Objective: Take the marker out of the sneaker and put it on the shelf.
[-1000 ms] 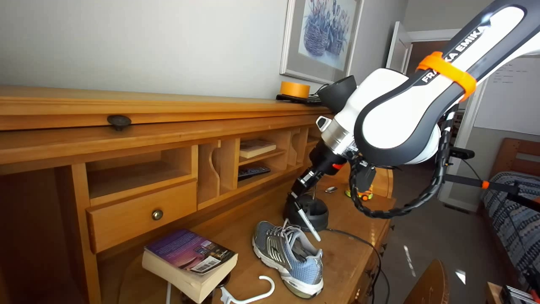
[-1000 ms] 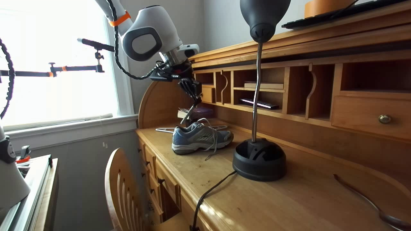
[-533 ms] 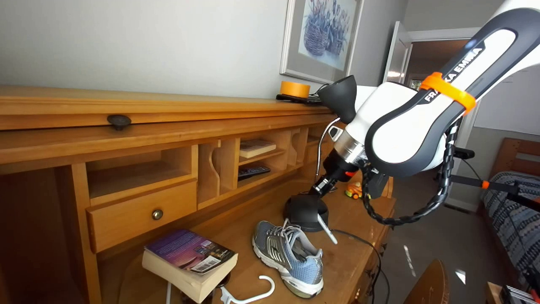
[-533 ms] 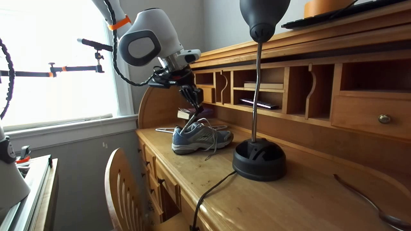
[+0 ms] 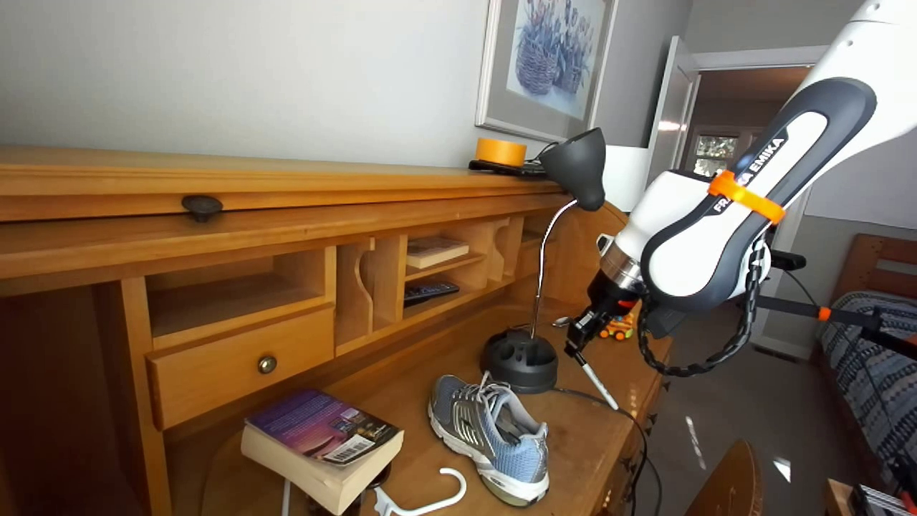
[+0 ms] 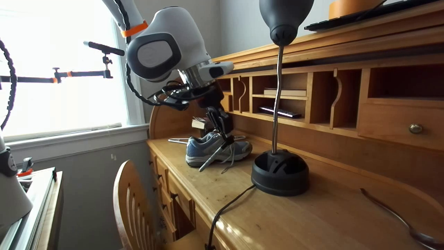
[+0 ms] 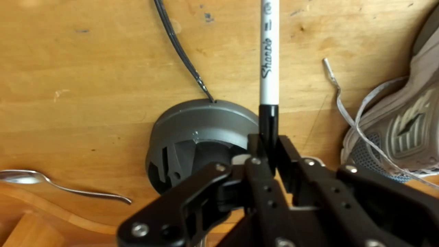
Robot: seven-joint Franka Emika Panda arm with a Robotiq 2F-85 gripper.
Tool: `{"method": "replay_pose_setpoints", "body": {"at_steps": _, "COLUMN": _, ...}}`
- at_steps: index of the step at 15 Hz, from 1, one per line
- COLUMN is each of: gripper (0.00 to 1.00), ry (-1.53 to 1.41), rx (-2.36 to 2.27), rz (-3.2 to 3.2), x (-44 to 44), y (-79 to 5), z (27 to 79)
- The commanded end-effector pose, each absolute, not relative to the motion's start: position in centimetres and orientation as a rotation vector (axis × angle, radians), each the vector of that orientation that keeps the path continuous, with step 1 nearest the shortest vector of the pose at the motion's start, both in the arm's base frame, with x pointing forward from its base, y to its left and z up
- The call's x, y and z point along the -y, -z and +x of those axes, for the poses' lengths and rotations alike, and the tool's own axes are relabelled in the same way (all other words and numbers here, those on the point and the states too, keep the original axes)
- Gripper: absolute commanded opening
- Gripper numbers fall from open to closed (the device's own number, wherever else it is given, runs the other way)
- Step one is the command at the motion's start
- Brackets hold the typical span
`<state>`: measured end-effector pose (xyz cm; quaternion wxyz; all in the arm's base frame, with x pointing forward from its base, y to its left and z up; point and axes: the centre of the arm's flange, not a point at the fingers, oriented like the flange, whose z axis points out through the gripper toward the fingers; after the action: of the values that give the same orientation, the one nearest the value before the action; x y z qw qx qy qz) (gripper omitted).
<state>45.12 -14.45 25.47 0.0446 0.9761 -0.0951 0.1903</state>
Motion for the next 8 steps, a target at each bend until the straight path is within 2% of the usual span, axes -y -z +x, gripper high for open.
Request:
{"method": "replay_pose_setpoints", "body": {"at_steps": 1, "gripper": 0.04, "ry": -0.538, "rx": 0.384, "rz": 3.013, "x": 13.1, "y": -22.7, "z": 47.2}}
{"method": "replay_pose_setpoints", "body": {"at_steps": 8, "gripper": 0.04, "ry": -0.426, "rx": 0.479, "rz": 3.022, "x": 11.9, "y": -19.1, "z": 50.0}}
